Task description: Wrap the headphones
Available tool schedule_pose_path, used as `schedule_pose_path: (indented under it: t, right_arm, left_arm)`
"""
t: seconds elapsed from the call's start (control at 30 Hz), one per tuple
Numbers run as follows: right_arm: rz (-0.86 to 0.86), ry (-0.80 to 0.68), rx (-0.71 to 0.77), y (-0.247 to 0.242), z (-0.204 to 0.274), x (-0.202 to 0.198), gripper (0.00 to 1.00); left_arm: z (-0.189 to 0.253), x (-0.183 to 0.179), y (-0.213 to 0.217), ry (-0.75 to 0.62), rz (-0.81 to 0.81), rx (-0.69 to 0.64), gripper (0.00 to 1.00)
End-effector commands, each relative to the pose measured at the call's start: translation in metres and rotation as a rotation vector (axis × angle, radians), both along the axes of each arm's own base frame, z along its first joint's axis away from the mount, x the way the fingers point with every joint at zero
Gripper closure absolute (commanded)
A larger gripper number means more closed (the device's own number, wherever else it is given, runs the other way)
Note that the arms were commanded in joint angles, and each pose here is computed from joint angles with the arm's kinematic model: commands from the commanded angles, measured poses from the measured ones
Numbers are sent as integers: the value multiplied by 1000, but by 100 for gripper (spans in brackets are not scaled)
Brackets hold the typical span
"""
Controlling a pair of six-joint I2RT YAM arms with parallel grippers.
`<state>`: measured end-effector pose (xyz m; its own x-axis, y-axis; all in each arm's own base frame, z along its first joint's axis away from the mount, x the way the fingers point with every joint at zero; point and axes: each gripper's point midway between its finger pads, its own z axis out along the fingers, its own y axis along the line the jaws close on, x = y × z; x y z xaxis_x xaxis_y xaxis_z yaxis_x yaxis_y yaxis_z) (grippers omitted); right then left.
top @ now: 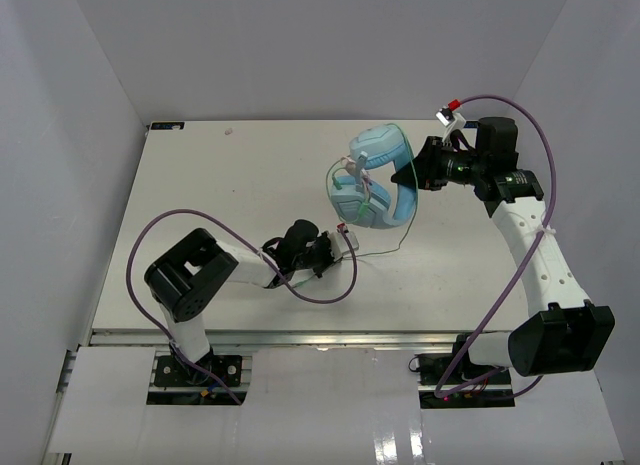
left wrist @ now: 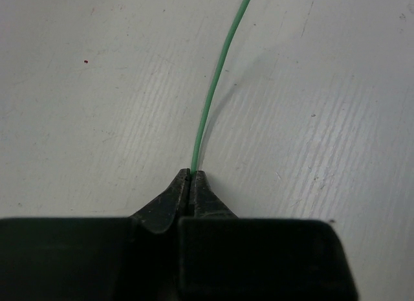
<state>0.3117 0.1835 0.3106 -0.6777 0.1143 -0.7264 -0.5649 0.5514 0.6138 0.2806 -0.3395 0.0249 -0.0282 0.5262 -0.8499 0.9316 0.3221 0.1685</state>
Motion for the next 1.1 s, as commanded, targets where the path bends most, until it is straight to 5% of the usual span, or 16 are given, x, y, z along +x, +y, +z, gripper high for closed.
schedule_pose_path:
  t: [0.0, 0.23, 0.6, 0.83, 1.07]
  right_arm:
    - [31, -81, 63, 5, 45, -3, 92]
    - [29, -90, 66, 5, 51, -1, 92]
    - [28, -91, 64, 4, 50, -2, 92]
    - [25, -113, 43, 2, 50, -8, 92]
    - [-50, -137, -44, -11, 36, 2, 92]
  left_arm:
    - [-42, -32, 21, 162, -18, 108, 99]
    - [-31, -38, 26, 152, -13, 76, 100]
    - [43, -32, 19, 58, 21, -103, 100]
    - [40, -36, 37, 70, 58, -129, 100]
    - [81, -61, 46, -35, -38, -253, 100]
